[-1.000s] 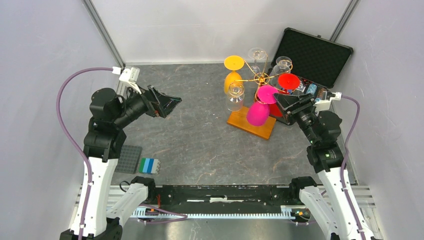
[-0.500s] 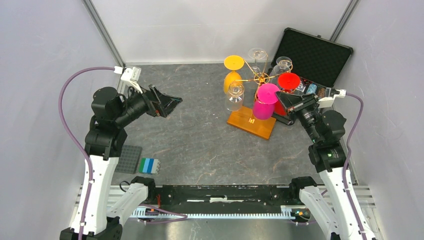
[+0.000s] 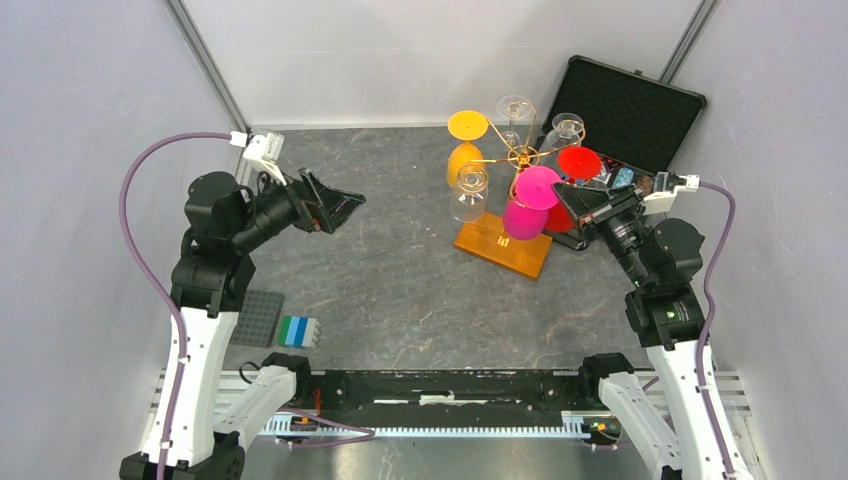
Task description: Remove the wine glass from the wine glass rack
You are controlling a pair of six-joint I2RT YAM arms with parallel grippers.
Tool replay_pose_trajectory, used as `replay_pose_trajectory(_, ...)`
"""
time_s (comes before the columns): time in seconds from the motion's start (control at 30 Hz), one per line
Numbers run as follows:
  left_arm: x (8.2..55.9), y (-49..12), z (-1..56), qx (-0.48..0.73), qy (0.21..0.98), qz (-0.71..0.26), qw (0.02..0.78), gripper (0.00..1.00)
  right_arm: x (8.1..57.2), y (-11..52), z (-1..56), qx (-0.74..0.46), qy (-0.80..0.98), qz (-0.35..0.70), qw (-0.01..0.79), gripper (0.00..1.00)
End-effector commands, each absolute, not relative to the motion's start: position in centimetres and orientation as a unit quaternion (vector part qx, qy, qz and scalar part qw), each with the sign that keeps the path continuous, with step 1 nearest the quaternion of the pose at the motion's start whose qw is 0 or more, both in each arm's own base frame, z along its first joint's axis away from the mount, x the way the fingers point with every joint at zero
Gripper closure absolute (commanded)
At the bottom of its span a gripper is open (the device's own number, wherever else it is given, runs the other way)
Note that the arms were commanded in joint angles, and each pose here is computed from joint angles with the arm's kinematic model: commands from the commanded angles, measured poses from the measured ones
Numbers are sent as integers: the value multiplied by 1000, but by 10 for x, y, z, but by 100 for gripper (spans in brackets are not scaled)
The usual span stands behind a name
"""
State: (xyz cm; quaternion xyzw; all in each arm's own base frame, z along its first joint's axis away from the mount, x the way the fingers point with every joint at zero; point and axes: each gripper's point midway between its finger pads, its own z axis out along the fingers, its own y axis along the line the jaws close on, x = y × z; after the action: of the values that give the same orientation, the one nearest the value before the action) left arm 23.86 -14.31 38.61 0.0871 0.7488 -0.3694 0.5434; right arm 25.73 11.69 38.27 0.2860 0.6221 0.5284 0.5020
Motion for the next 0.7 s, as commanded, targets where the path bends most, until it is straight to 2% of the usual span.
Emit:
replay_pose_trajectory(0.0,236,-146,399,86,737,-384,549,0,247,125,401,261,623,546,496,100)
replay_pose_trajectory(0.67,238,-145,393,82,742,-380,547,0,259,140,397,228,631,567,479,100)
